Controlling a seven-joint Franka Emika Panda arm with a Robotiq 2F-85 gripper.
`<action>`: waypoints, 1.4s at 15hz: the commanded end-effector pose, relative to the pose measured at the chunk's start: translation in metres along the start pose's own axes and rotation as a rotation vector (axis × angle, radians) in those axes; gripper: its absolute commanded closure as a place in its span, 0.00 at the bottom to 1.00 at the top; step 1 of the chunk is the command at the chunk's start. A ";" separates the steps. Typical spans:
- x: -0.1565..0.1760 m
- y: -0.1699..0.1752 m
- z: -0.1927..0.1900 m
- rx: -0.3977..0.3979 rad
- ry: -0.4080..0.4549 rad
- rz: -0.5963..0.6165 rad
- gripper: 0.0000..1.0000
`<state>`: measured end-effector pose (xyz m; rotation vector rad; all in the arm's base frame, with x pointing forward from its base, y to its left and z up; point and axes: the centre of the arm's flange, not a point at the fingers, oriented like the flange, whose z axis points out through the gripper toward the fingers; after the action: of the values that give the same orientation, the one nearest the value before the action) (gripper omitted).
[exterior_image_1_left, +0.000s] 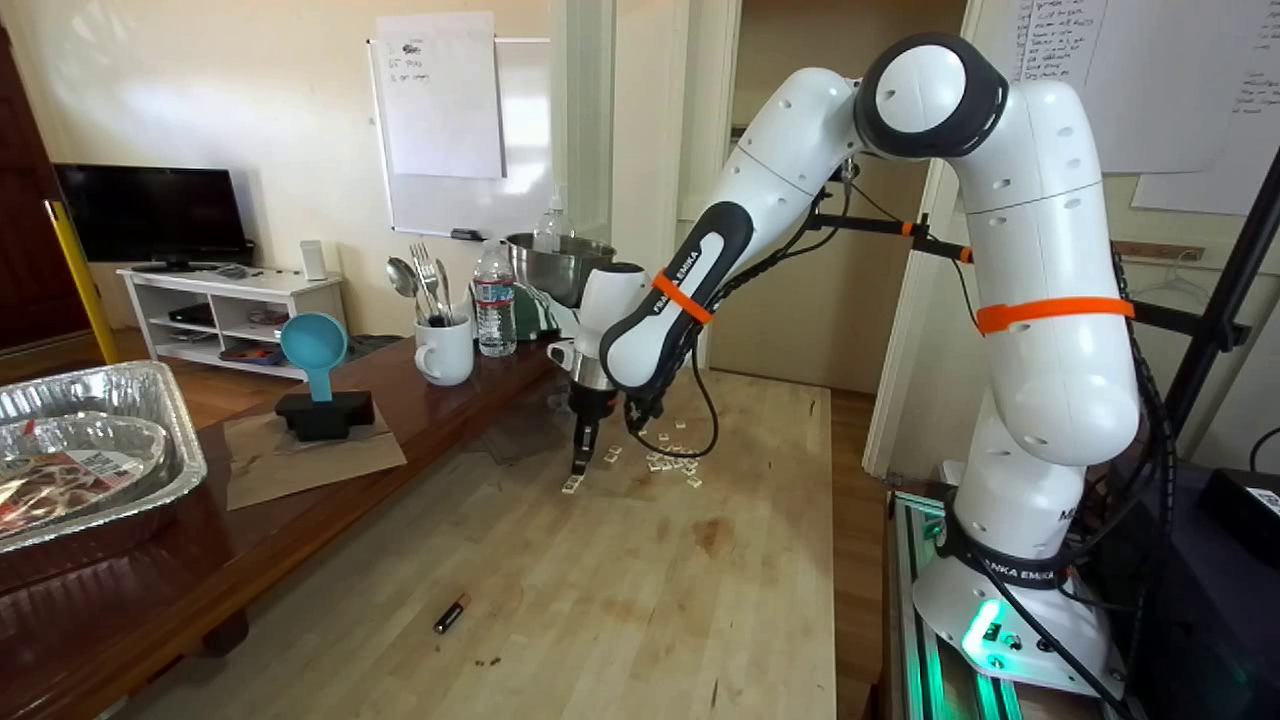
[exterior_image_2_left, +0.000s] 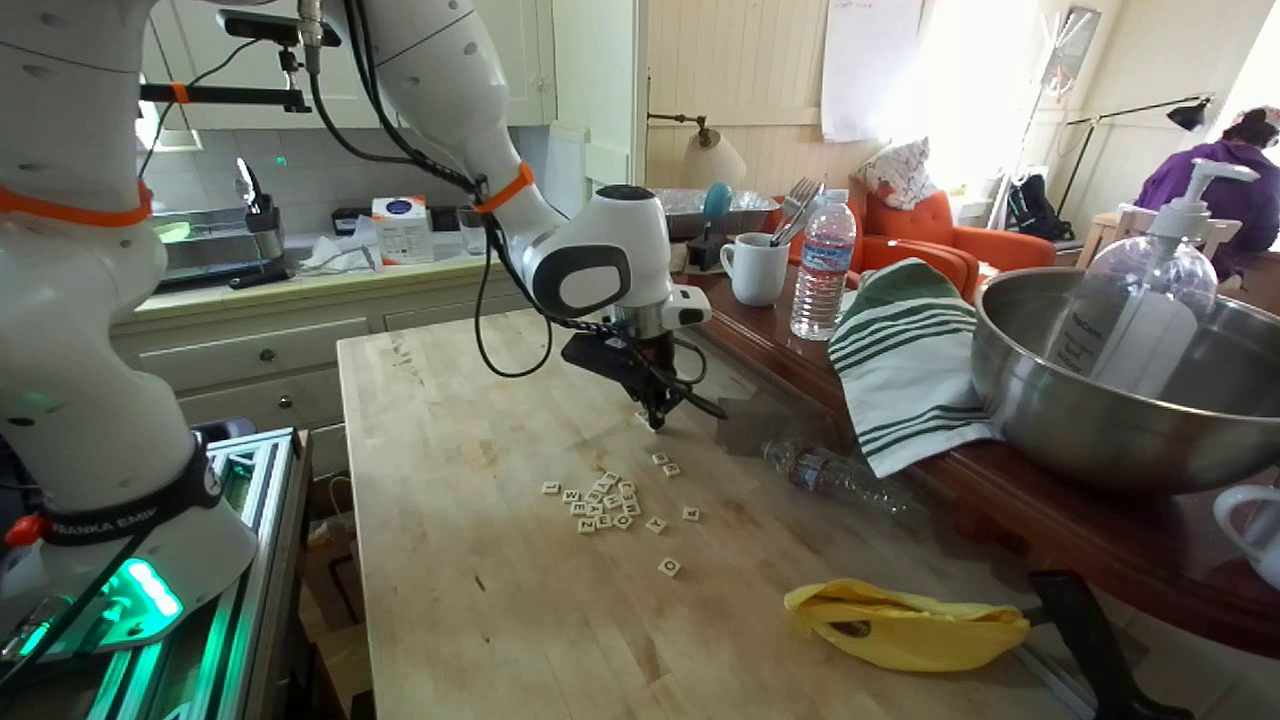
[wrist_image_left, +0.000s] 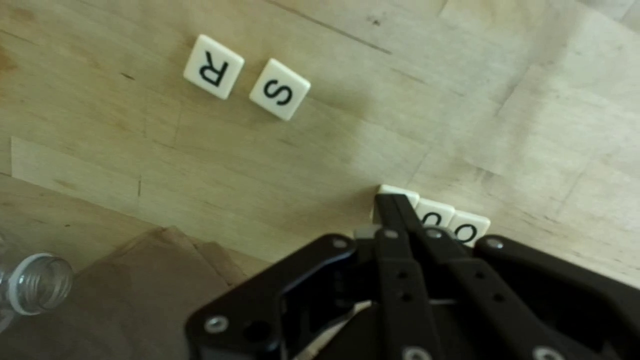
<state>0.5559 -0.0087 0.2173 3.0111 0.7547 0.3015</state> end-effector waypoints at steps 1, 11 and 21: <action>-0.014 -0.005 0.001 0.027 -0.024 0.001 1.00; -0.014 -0.005 -0.002 0.018 -0.006 0.010 1.00; -0.018 -0.011 -0.014 0.003 0.013 0.014 1.00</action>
<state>0.5495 -0.0062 0.2178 3.0227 0.7446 0.2967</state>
